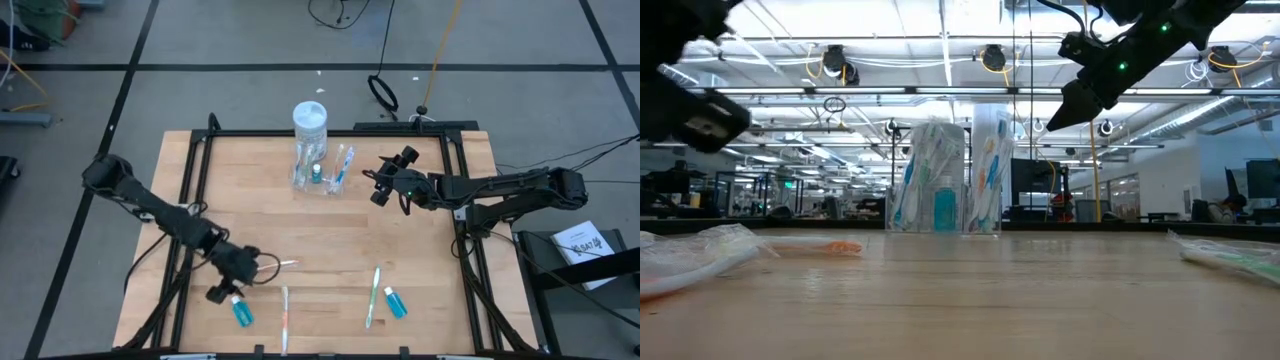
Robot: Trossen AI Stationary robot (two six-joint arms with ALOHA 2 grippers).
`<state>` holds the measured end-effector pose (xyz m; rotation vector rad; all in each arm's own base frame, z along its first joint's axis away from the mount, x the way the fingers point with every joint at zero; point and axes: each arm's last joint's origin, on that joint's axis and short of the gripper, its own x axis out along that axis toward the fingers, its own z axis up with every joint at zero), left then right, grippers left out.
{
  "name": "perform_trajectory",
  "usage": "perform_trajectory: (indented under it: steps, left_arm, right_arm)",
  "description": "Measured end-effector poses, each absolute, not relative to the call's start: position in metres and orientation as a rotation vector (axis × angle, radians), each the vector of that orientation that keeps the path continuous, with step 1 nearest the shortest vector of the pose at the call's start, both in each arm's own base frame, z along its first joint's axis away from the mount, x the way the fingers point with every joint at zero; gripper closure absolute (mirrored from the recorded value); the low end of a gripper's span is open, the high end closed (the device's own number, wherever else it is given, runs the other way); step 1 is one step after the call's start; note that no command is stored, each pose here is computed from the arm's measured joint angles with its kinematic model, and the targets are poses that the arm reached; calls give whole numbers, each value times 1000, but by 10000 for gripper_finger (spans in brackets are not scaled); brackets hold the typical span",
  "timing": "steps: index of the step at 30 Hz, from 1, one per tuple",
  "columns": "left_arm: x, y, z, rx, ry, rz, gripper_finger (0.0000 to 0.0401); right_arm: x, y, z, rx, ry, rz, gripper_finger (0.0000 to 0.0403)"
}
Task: Pick & Place toothbrushing station
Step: Put the blue mouthwash bottle into the transparent organizer
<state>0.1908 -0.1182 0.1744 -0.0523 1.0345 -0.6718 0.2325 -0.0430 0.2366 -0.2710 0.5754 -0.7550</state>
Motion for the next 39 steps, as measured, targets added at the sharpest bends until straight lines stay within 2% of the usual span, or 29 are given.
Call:
perform_trajectory:
  steps: [9,17,21,31,39]
  left_arm:
    - [164,-126,138,-165,1045,-683,217]
    - [150,-126,121,-222,979,-722,217]
    - [144,-125,114,-225,959,-681,217]
    - [136,-122,107,-179,939,-664,217]
    - [149,-125,119,-184,729,-534,217]
  right_arm:
    - [233,-43,237,-271,575,-755,195]
    - [233,-43,237,-273,576,-754,195]
    - [232,-43,237,-273,576,-754,195]
    - [232,-43,237,-274,577,-754,195]
    - [232,-43,237,-274,577,-754,195]
